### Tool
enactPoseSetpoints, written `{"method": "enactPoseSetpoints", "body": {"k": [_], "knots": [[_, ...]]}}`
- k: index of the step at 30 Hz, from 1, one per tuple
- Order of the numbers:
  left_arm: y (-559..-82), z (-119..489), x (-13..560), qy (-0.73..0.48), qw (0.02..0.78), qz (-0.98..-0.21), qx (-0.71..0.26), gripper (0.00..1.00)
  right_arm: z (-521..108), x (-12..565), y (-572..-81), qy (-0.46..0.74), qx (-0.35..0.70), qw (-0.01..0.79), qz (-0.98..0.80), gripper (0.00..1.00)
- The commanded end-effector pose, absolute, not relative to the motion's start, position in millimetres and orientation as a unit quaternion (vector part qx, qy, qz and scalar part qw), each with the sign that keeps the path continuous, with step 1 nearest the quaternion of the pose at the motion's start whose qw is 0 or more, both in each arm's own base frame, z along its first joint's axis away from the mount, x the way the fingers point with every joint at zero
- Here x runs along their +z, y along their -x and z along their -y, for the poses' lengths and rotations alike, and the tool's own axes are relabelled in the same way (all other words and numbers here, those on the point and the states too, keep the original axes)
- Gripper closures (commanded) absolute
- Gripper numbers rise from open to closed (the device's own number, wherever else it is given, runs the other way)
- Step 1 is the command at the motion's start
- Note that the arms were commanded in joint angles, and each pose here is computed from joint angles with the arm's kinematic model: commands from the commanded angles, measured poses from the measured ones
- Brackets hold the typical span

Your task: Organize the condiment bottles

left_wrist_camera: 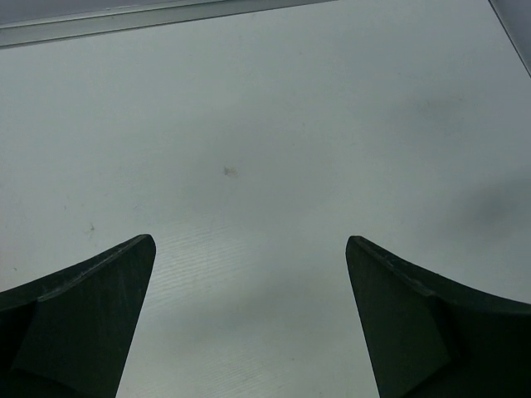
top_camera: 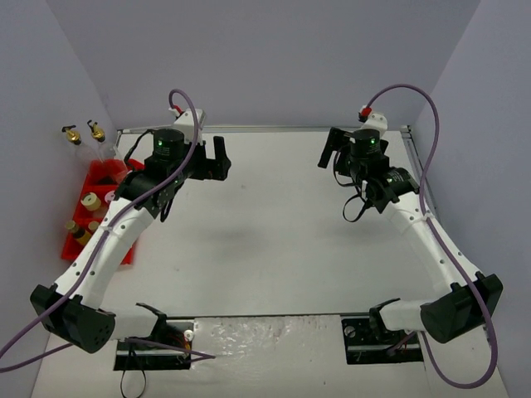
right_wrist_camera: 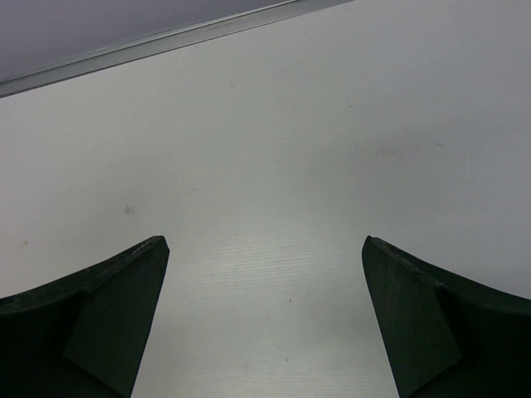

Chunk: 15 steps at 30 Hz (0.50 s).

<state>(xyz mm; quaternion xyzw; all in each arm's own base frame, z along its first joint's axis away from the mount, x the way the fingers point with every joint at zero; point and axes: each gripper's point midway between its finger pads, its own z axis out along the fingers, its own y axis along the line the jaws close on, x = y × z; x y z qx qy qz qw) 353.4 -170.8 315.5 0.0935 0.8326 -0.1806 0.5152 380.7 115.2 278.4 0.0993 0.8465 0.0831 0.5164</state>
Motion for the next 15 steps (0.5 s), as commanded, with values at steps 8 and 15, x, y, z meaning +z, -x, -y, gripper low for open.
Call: {"method": "enactPoseSetpoints", "body": {"k": [8, 15], "knots": [[-358.5, 197.7, 360.7, -0.117, 0.569, -0.779, -0.236, 0.03, -124.1, 325.0, -383.0, -0.081, 0.082, 0.575, -0.81, 0.0], [-359.7, 205.4, 354.2, -0.123, 0.559, -0.785, -0.238, 0.03, -121.9, 324.2, -380.0, -0.083, 0.079, 0.576, -0.81, 0.0]]}}
